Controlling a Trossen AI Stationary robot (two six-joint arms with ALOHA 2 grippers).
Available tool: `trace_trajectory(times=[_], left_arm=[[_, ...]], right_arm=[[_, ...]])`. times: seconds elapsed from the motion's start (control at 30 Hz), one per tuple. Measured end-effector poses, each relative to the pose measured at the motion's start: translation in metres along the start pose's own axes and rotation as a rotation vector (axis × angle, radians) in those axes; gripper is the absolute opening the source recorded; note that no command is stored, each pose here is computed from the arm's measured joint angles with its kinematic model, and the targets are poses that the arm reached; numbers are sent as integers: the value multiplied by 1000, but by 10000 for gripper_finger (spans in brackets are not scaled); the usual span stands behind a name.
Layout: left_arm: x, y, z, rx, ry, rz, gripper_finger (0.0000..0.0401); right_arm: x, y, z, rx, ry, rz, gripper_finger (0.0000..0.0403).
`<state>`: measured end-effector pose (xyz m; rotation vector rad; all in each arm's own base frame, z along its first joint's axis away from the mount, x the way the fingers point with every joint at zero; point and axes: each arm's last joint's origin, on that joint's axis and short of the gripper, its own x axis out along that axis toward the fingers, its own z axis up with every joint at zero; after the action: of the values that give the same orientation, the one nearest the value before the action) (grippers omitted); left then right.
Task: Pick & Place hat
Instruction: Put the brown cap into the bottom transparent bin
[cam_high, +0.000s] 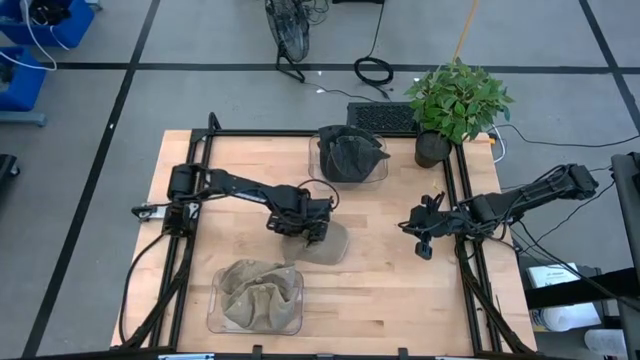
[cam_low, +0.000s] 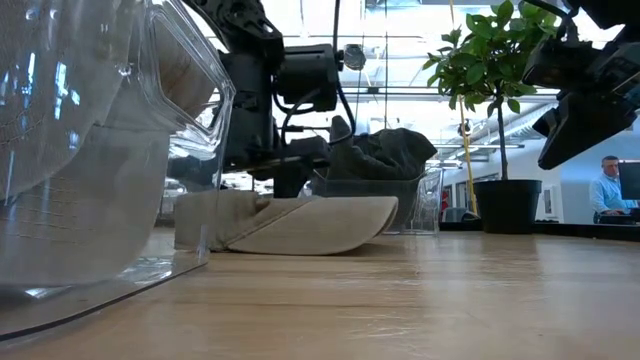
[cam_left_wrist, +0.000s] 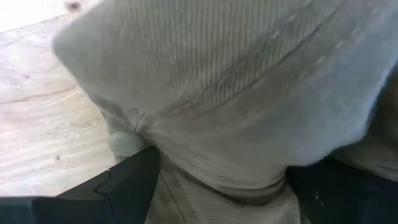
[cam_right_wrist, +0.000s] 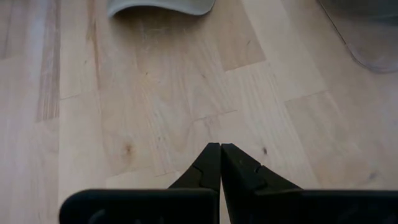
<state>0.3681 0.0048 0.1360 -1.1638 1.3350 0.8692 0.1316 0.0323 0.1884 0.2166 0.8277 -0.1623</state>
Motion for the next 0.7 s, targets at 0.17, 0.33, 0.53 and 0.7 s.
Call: trace_trajectory(times=[0.17, 0.33, 0.53, 0.7], left_arm=[[8, -2, 3, 1, -50, 1, 315], [3, -6, 6, 51, -140, -36, 197], [-13, -5, 5, 162, -198, -53, 39], [-41, 0, -1, 222, -212, -87, 39]], right_arm=[[0, 0, 0, -4, 0, 1, 0], [0, 0, 0, -13, -2, 1, 0], [0, 0, 1, -31, -10, 0, 0], [0, 0, 1, -42, -9, 0, 0]])
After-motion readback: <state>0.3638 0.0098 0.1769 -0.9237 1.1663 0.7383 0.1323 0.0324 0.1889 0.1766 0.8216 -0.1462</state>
